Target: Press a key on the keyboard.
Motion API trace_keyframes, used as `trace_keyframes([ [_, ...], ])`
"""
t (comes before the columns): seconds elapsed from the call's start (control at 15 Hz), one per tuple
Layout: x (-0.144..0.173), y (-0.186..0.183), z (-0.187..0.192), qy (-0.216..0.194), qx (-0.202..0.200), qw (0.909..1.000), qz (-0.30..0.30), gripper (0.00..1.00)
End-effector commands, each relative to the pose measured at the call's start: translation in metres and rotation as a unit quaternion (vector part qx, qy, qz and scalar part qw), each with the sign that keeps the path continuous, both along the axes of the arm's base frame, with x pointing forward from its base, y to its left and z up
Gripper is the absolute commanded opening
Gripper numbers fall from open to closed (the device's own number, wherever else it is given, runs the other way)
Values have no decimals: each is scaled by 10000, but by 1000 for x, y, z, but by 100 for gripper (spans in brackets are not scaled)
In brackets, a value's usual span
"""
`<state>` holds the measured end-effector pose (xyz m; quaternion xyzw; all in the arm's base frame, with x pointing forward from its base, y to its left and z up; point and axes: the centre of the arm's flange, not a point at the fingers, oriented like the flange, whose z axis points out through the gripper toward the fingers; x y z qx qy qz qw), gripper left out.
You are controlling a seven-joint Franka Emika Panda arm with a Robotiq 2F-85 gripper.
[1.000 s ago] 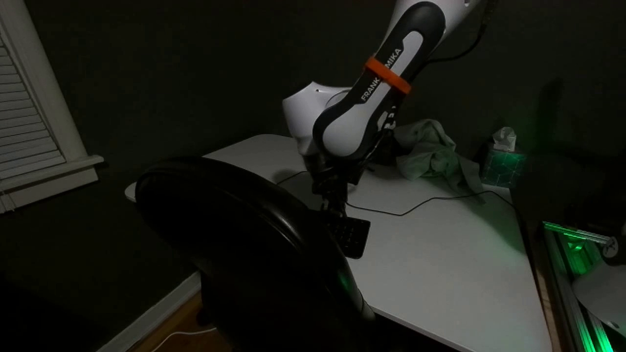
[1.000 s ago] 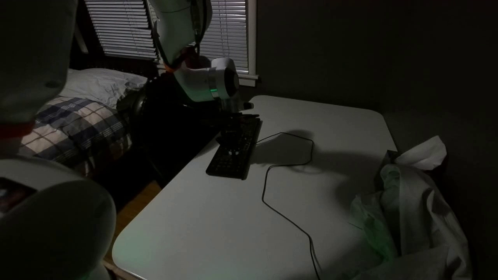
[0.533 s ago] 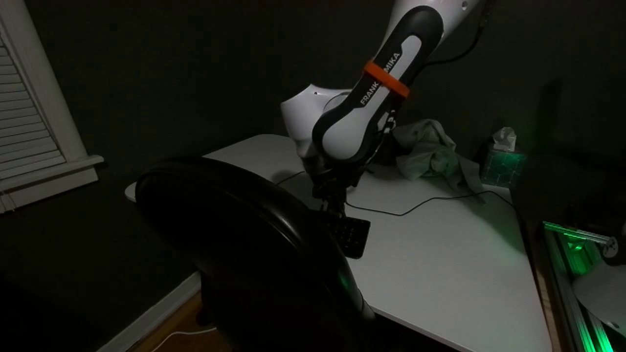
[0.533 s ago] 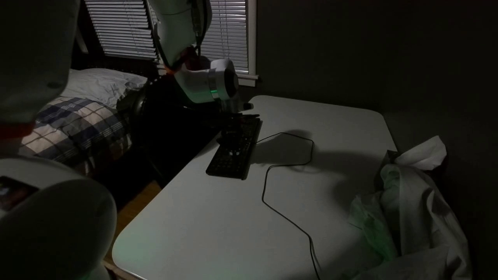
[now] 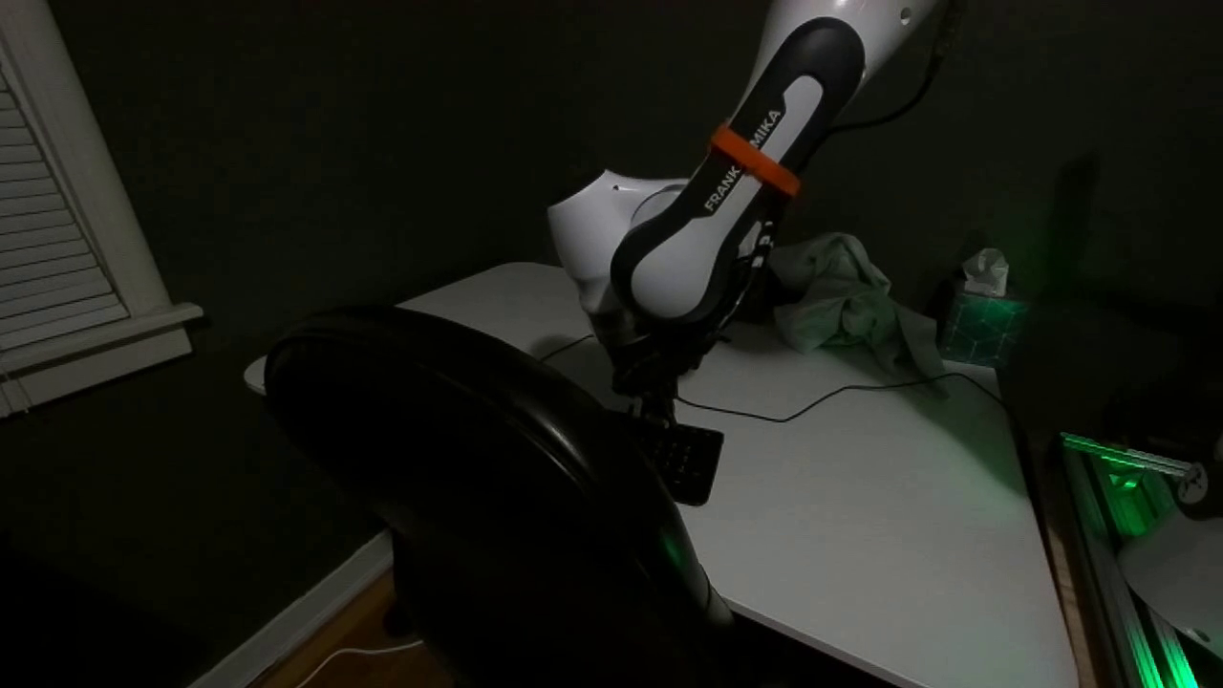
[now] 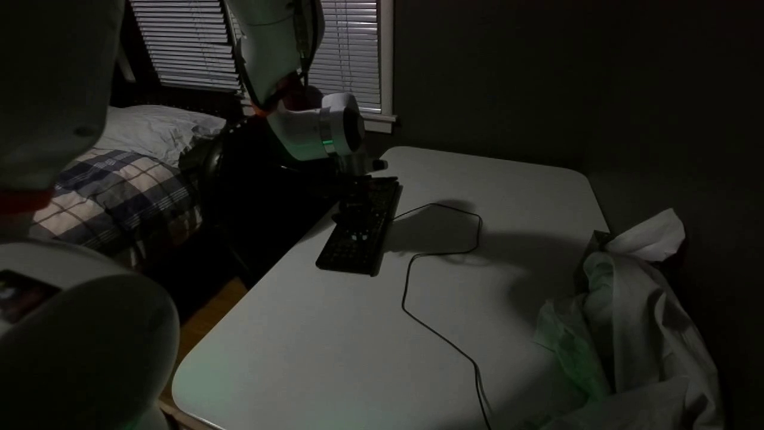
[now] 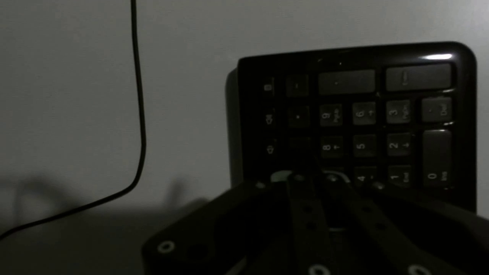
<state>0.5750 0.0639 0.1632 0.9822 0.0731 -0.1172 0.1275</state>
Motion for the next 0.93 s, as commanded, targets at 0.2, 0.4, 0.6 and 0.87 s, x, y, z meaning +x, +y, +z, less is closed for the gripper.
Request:
trace_keyframes([
  [0.2,3,3,-5,-42,-103,9999,27,0],
  [0.4,6,4,20,1,-39,9999,-94,0],
  [0.6,6,-1,47,72,-72,9997,-236,0],
  [0.87,-5,-1,74,189,95,9991,-359,26],
])
